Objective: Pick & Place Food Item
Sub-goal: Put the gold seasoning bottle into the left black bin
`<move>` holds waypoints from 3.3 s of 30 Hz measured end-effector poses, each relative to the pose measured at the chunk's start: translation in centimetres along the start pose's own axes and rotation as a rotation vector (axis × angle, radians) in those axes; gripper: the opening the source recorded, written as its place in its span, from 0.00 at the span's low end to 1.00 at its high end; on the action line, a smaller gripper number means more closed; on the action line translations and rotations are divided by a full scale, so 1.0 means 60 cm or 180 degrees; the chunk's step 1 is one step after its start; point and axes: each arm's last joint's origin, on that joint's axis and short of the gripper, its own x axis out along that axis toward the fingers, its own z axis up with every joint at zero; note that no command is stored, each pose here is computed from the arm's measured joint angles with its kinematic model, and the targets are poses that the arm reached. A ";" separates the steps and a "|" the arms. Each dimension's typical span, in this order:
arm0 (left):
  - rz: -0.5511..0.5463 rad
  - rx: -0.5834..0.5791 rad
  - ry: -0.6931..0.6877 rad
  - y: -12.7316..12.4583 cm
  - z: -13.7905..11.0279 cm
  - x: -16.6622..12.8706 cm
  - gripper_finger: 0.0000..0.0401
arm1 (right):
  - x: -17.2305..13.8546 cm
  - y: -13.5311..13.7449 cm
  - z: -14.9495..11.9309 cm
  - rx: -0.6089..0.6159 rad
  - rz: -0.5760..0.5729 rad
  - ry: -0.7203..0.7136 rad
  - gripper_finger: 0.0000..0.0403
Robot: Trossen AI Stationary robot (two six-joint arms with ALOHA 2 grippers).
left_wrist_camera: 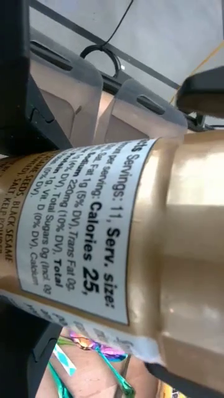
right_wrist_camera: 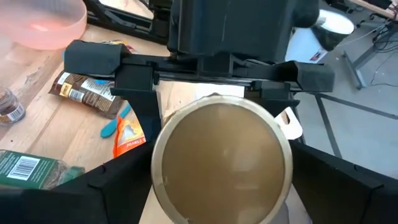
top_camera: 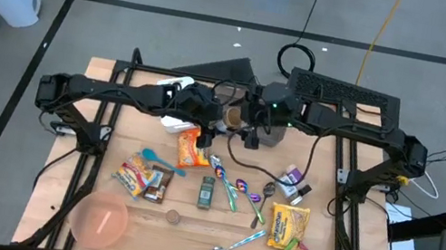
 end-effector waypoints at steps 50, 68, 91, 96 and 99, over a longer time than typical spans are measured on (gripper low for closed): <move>-0.0001 0.0025 -0.0010 -0.001 0.009 -0.118 0.78 | -0.089 -0.049 -0.014 0.0169 -0.0558 0.0303 0.67; -0.0351 0.0045 -0.0813 -0.019 -0.113 -0.071 0.72 | -0.113 -0.156 -0.103 0.0615 -0.1092 0.0954 0.67; -0.0853 -0.0619 -0.1268 -0.027 -0.096 -0.075 0.69 | -0.056 -0.227 -0.083 0.0615 -0.0516 0.1504 0.67; -0.0886 -0.0607 -0.1327 -0.032 -0.092 -0.077 0.69 | -0.013 -0.227 -0.069 0.0458 -0.0180 0.1752 0.67; -0.0889 -0.0606 -0.1333 -0.032 -0.092 -0.077 0.69 | 0.009 -0.233 -0.066 0.0441 -0.0056 0.1891 0.67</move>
